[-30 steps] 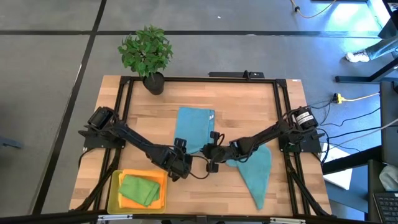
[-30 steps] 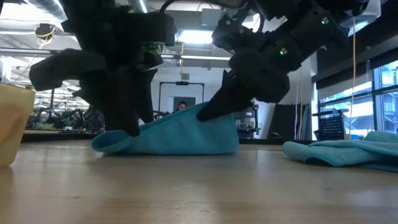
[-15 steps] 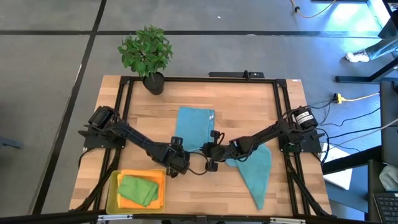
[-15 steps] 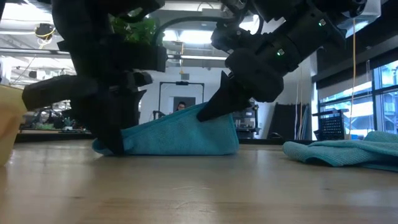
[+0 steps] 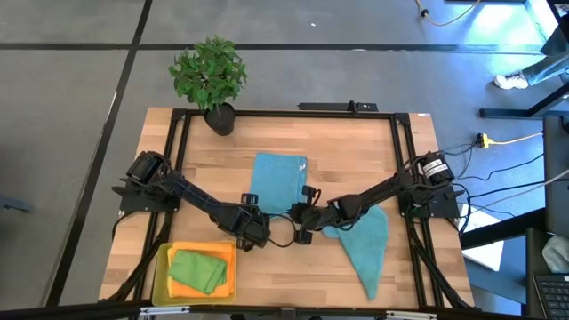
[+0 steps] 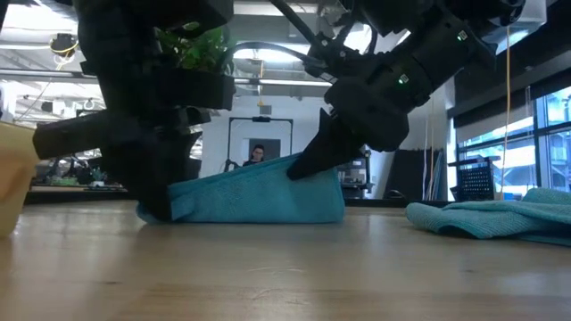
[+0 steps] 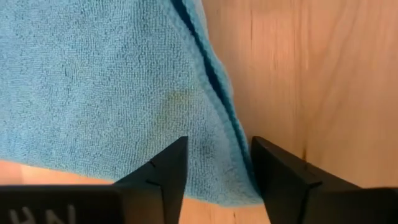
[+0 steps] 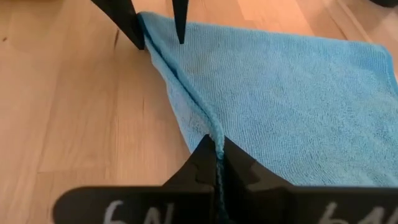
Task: Fold microfiber towels
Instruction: Fold the top blue microfiber cloth
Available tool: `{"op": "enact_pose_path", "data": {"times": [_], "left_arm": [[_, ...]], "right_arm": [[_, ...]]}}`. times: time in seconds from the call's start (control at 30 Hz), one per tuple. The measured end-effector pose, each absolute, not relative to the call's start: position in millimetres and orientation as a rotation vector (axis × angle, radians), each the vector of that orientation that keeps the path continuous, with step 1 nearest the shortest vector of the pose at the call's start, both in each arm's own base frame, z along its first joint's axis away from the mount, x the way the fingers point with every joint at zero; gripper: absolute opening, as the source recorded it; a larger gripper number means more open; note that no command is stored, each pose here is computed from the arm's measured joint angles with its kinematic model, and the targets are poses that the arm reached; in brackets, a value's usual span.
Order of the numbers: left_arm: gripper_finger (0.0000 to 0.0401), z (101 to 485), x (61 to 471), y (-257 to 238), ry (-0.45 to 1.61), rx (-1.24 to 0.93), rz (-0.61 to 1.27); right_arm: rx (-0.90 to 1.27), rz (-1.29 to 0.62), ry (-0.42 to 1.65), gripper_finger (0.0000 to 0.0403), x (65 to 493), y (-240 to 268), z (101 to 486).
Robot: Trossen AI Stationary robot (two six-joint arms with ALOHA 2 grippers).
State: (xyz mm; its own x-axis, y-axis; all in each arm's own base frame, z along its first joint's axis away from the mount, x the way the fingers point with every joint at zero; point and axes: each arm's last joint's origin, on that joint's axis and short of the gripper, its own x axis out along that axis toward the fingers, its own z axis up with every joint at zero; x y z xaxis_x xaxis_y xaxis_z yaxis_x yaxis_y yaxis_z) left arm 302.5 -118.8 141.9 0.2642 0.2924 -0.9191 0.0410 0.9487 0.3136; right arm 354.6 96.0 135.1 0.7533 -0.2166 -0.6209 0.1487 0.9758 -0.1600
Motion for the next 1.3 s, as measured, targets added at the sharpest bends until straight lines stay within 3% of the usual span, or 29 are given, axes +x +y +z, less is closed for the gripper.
{"op": "enact_pose_path", "data": {"times": [0.17,0.4,0.63,1.07,1.2,1.3], "left_arm": [[0.0114,142,302,-119,1.298,0.304,0.17],[0.0008,142,302,-119,1.301,0.314,0.164],[0.0001,148,303,-120,1.296,0.325,0.107],[0.0,175,316,-143,1.267,0.297,-0.177],[0.0,185,318,-155,1.243,0.271,-0.266],[0.0,192,318,-166,1.217,0.298,-0.366]], "right_arm": [[-0.104,-0.2,0.692,0.0002,354,96,135],[-0.104,-0.213,0.747,0.0002,350,95,133],[-0.09,-0.158,0.769,0.0002,339,108,145],[-0.022,-0.068,0.813,0.0002,327,139,145],[0.02,0.132,0.833,0.0002,327,152,148],[0.023,0.153,0.806,0.0004,328,161,155]]}}
